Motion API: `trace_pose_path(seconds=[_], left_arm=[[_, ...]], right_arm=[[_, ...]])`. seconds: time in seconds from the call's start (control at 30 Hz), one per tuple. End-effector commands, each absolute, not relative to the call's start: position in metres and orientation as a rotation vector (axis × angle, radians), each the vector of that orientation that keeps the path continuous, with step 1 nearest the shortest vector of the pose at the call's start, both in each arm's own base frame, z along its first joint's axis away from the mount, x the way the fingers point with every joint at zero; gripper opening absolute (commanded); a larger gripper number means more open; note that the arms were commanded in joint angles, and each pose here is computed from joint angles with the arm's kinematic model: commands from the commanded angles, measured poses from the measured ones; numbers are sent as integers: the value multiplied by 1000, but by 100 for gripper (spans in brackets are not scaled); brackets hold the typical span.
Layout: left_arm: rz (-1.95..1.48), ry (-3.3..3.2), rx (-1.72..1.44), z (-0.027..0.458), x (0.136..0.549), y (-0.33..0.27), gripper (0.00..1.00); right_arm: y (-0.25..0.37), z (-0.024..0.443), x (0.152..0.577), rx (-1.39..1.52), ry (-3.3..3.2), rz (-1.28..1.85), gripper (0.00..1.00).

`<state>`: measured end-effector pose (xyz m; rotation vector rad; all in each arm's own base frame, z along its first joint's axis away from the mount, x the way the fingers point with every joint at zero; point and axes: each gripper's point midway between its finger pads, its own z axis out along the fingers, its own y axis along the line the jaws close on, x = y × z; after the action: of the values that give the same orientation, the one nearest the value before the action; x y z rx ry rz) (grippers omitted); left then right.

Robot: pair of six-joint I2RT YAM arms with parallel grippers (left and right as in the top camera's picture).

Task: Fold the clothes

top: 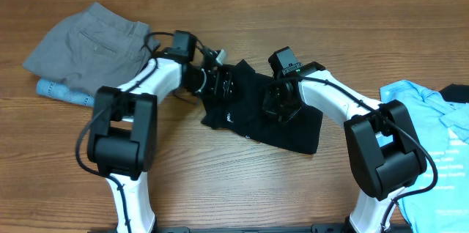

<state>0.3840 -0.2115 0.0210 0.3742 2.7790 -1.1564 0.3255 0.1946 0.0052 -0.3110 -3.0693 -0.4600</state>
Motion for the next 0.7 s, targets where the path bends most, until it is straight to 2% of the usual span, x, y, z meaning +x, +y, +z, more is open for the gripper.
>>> trace_pose_path(seconds=[0.0, 0.07, 0.13, 0.23, 0.33, 0.4, 0.5, 0.57, 0.67], left_arm=[[-977, 3036, 258, -42, 349, -200, 52], [-974, 3058, 230, -41, 346, -195, 23], [-971, 3078, 192, -37, 347, -186, 16], [-943, 3107, 131, -19, 355, -164, 12], [-811, 3141, 82, 13, 367, -127, 10], [-688, 3133, 77, 51, 381, -96, 11], [-605, 3053, 84, 105, 400, -78, 15], [-593, 2984, 114, 141, 407, -82, 20], [-594, 2953, 167, 160, 402, -98, 32]], right_arm=[[194, -4, 321, -320, -3039, -444, 4], [194, -4, 319, -320, -3034, -438, 4], [193, 1, 319, -317, -3036, -430, 4], [189, 23, 325, -283, -3087, -416, 4], [179, 54, 332, -251, -3166, -355, 4], [168, 81, 335, -262, -3227, -286, 4], [168, 96, 337, -258, -3255, -304, 5], [168, 96, 336, -258, -3252, -309, 5], [168, 94, 337, -259, -3252, -308, 5]])
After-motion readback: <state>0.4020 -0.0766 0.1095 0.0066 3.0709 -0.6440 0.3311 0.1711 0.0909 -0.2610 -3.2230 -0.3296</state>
